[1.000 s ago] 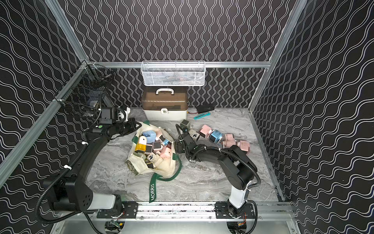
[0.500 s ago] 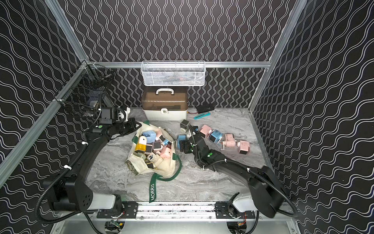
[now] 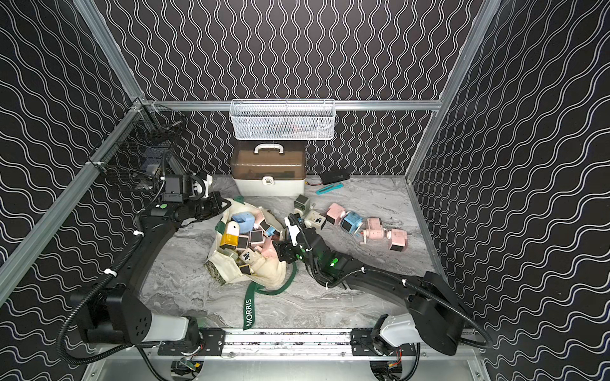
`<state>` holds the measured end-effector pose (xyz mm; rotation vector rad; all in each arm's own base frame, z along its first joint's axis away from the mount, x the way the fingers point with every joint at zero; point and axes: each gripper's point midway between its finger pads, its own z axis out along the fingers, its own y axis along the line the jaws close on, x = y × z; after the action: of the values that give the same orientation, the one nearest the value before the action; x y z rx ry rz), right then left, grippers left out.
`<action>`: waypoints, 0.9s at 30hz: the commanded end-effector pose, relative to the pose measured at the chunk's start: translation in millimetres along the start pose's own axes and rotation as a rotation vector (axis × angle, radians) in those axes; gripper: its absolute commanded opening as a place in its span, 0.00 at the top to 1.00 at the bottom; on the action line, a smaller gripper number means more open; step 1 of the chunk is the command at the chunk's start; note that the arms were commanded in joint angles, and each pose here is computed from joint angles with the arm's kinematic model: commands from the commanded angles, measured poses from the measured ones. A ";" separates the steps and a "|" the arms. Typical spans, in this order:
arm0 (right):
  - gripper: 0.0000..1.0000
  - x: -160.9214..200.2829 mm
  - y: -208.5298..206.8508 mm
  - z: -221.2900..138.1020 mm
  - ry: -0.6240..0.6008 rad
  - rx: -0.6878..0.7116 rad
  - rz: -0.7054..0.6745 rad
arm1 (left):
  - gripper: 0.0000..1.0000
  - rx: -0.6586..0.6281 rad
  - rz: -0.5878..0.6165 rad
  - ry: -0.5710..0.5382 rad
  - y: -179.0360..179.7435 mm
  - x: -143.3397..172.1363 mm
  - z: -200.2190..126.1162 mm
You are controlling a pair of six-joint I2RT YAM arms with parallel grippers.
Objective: Take out the pencil sharpeners from the tote bags
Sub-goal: Adjust the canvas bag at the center of the board.
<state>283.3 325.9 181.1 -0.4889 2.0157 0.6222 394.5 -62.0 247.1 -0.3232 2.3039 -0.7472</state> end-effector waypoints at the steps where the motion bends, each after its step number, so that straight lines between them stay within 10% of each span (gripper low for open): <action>1: 0.30 8.7 -5.3 11.0 0.043 0.043 -0.011 | 1.00 0.056 0.036 -0.049 -15.0 -13.8 -5.6; 8: 0.86 28.9 17.6 24.0 0.130 -0.074 -0.013 | 1.00 0.078 0.037 -0.043 -18.9 -16.5 -2.9; 13: 1.00 44.3 49.9 27.8 0.187 -0.226 -0.005 | 1.00 0.082 0.040 -0.042 -19.5 -20.5 0.1; 22: 0.93 65.0 111.8 13.6 0.269 -0.470 -0.100 | 1.00 0.082 0.036 -0.047 -17.4 -28.0 2.4; 27: 0.58 44.3 84.1 11.8 0.191 -0.299 -0.108 | 1.00 0.090 0.032 -0.046 -17.8 -27.1 2.2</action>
<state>212.4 404.5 144.9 -0.8996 2.1021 0.9178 398.5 -64.5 241.2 -0.3378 2.3507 -0.7915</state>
